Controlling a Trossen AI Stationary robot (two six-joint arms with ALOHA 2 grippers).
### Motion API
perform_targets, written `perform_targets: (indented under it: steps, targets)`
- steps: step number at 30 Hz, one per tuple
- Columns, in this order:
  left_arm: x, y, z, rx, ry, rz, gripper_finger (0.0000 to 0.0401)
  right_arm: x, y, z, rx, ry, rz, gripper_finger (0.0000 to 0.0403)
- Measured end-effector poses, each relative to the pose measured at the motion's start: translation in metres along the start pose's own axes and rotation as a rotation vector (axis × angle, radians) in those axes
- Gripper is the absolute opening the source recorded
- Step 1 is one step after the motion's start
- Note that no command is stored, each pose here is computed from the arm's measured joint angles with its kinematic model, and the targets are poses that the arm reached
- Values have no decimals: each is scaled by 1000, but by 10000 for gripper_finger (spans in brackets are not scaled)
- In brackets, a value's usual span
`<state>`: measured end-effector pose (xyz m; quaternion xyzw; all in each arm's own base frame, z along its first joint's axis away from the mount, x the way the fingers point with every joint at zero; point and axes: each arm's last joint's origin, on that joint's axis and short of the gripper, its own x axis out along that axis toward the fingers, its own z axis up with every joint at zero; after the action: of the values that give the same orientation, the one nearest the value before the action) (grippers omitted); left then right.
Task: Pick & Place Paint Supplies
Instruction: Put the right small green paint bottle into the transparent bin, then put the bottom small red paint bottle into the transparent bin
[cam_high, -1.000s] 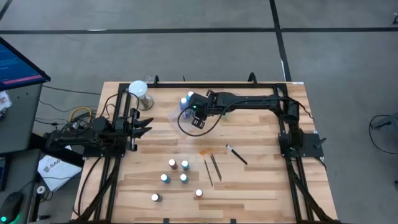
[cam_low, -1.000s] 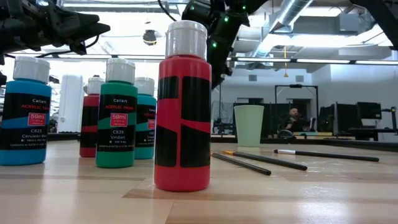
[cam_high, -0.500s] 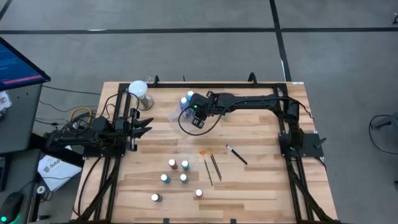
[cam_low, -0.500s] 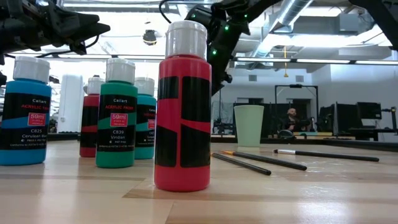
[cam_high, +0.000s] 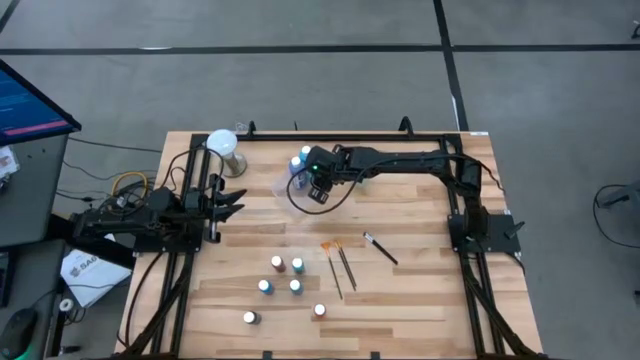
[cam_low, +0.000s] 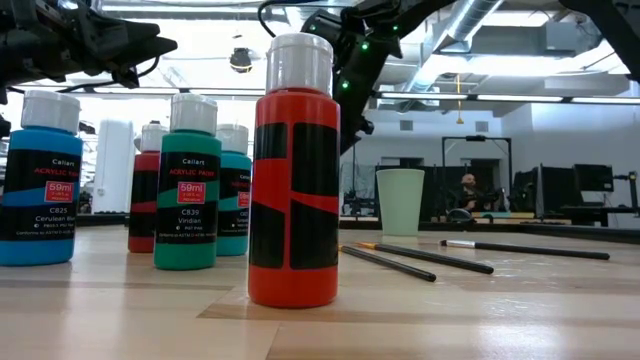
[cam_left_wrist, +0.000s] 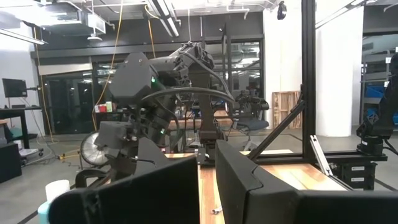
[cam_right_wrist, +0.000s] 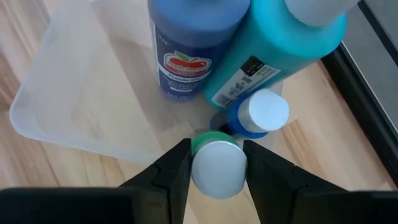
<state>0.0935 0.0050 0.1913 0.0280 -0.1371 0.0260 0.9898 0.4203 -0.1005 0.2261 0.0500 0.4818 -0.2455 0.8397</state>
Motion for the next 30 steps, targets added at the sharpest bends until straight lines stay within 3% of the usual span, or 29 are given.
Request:
perform_targets:
  steps: [8,19,24,30]
  targets:
    - [0,0,0,0,0,0,1,0,-1,1,5,-3,8,134]
    - [0,0,0,0,0,0,1,9,-5,-4,27,-17,11,165]
    - [0,0,0,0,0,-1,1,15,-3,-14,10,49,22,176]
    - [0,0,0,0,0,-1,1,-20,-8,0,33,15,69,193]
